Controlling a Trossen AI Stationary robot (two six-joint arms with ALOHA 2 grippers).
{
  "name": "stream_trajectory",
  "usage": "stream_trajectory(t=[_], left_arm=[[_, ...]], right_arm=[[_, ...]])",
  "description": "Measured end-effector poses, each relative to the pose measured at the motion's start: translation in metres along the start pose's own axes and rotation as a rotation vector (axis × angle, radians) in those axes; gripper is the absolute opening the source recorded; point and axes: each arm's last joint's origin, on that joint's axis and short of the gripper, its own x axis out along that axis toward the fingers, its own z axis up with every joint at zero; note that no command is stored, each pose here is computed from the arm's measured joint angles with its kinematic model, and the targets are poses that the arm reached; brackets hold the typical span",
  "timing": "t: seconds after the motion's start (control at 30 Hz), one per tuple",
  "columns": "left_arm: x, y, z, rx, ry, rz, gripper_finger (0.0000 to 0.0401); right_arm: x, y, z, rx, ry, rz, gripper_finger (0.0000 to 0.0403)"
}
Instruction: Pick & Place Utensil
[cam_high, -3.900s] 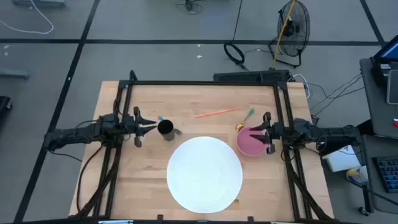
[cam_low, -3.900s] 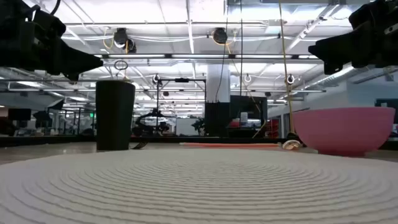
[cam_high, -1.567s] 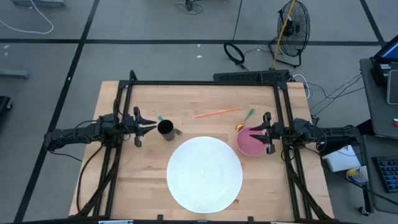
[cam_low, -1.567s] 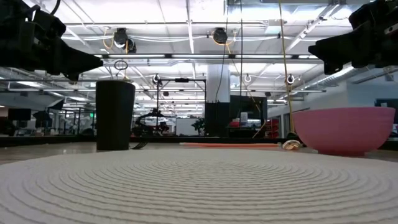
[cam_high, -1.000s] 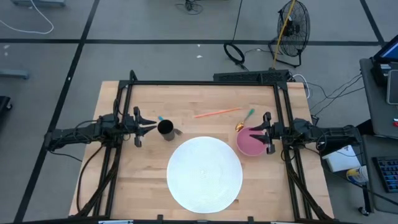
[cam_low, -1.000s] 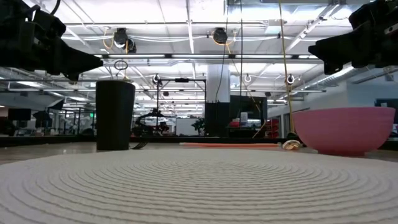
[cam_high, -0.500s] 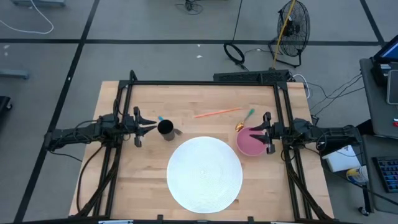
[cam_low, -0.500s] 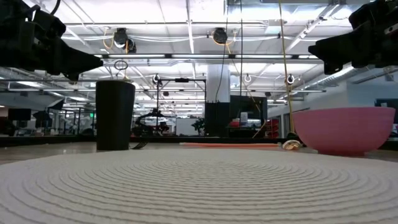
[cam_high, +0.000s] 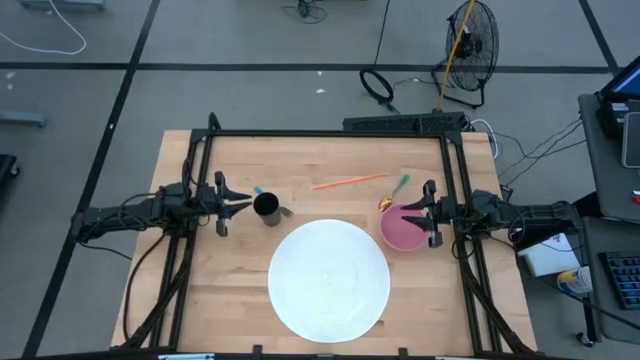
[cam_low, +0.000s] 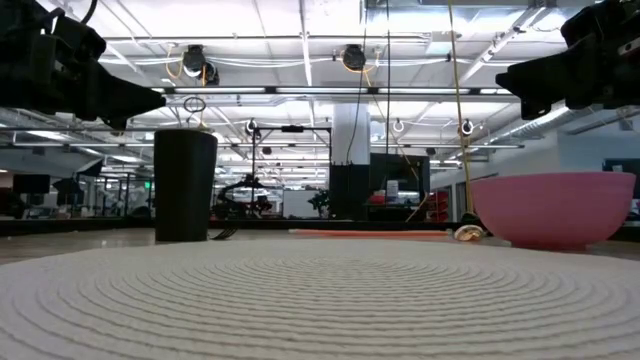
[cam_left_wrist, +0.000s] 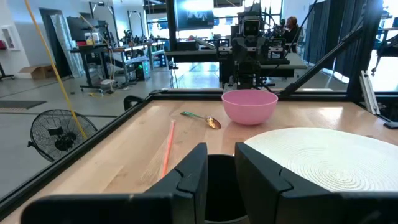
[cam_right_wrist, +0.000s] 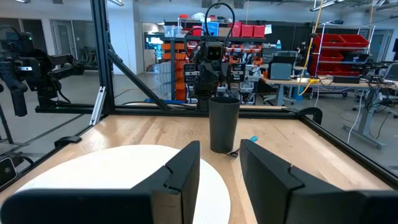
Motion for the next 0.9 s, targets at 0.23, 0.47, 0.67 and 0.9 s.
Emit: stream_trajectory(t=[0.23, 0.47, 0.67, 0.9], left_arm=[[0.0000, 0.0000, 0.0000, 0.000, 0.000, 0.000, 0.0088], [0.0000, 0.0000, 0.0000, 0.000, 0.000, 0.000, 0.0088], [0.0000, 0.0000, -0.0001, 0.000, 0.000, 0.000, 0.0088], [0.0000, 0.0003, 0.0006, 0.000, -0.008, 0.008, 0.0088]], right_arm=[[0.0000, 0.0000, 0.0000, 0.000, 0.000, 0.000, 0.0112], [0.0000, 0.0000, 0.0000, 0.000, 0.000, 0.000, 0.0112], [-0.0001, 0.0000, 0.0034, -0.056, -0.035, -0.001, 0.0112], [-0.0004, -0.0001, 0.0088, 0.102, -0.091, 0.004, 0.0112]])
